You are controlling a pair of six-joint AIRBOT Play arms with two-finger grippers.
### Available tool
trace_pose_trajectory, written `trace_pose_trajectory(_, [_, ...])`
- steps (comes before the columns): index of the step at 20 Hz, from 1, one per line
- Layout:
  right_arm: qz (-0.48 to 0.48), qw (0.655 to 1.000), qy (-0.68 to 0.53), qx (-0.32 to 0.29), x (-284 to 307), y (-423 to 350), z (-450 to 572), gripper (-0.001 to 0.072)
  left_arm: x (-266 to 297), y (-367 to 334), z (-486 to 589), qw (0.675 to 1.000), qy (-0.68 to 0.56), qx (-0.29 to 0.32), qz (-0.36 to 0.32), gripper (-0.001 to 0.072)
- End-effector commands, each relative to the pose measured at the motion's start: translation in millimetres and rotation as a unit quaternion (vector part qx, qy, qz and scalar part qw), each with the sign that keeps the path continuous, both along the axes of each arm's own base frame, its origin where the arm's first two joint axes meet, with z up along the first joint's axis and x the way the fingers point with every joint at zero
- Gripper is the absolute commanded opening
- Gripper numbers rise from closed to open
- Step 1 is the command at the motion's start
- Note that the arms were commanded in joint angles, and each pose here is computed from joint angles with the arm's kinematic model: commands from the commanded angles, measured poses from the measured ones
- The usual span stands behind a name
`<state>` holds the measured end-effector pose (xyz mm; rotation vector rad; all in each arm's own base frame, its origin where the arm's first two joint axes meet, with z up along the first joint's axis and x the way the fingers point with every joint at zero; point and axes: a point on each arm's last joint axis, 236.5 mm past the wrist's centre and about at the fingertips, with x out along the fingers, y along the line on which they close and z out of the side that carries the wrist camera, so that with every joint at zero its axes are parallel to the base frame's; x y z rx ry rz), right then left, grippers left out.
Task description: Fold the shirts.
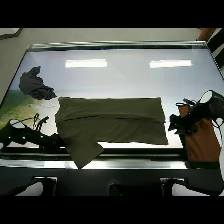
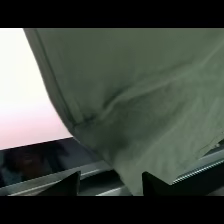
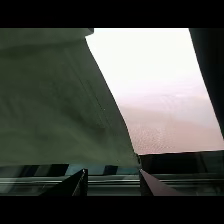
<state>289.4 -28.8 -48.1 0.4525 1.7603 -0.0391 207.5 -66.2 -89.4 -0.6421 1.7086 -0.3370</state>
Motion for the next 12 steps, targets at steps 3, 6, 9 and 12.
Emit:
trace_pose_trajectory(3, [0.007,1.000,0.002,-0.008,-11,-2,-9,0.0454,1,-21,-22,0.999,-0.024,0.005,0.042,0.0371])
trace_pose_trajectory(6, [0.010,0.999,0.038,-0.015,-38,-3,-34,0.0497,7,-26,-26,0.998,-0.036,0.018,0.039,0.0118])
trace_pose_trajectory(9, [-0.011,0.999,0.047,0.013,-53,16,-56,0.0518,6,-28,-26,0.999,-0.036,0.018,0.034,0.0036])
trace_pose_trajectory(12, [-0.040,0.999,0.008,0.032,-36,28,-65,0.0523,6,-29,-25,0.999,-0.036,0.017,0.032,0.0036])
